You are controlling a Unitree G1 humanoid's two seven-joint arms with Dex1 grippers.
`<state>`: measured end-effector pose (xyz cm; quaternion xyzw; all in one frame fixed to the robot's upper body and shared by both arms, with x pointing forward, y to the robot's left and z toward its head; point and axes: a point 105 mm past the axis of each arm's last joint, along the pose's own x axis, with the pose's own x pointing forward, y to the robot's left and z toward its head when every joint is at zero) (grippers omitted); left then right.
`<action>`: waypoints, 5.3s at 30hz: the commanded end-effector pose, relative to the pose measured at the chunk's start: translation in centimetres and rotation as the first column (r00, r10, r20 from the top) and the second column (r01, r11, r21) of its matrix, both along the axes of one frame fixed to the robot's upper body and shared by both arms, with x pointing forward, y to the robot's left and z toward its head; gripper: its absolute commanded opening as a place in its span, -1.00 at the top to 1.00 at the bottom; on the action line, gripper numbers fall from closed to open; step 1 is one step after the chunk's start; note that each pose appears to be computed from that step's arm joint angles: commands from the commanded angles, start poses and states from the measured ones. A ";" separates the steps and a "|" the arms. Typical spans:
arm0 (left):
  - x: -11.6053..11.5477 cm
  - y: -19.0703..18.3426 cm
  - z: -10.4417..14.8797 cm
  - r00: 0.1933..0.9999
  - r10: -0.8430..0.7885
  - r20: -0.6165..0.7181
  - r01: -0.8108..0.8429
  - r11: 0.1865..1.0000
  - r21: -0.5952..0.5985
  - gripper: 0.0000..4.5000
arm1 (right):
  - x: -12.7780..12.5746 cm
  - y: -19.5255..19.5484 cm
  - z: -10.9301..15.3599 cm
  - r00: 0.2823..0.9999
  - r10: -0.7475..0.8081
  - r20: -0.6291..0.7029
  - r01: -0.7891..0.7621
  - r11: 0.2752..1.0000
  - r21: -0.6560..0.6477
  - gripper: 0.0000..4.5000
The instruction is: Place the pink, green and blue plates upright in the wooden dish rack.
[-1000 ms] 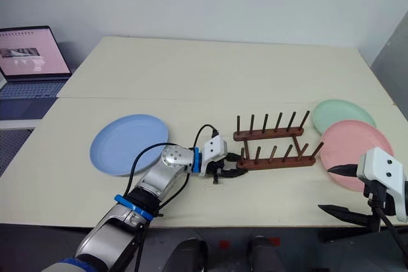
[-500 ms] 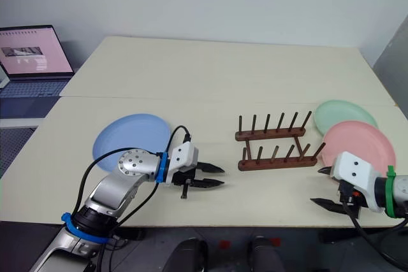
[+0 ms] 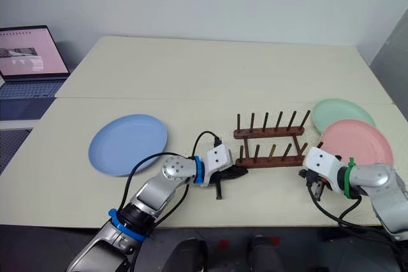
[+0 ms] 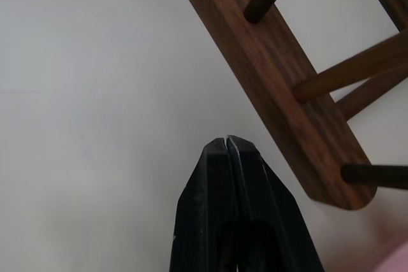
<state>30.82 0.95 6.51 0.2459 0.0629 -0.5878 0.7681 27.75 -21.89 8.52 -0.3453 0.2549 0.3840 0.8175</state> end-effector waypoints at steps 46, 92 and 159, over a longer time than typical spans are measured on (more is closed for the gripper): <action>-4.9 6.3 8.2 0.941 -0.336 -0.033 0.334 0.941 -0.053 -0.92 | -3.3 -2.5 4.5 0.814 -0.456 0.360 0.439 0.889 0.133 -1.00; -3.6 5.7 13.8 0.948 -0.317 0.040 0.317 0.917 -0.243 -0.94 | -2.4 1.1 22.4 0.917 -0.271 0.291 -0.079 0.594 0.801 0.99; -3.4 3.6 16.5 0.954 -0.288 0.084 0.299 0.888 -0.350 -1.00 | 0.6 -7.9 18.7 0.881 -0.441 0.174 0.282 0.782 0.555 -0.98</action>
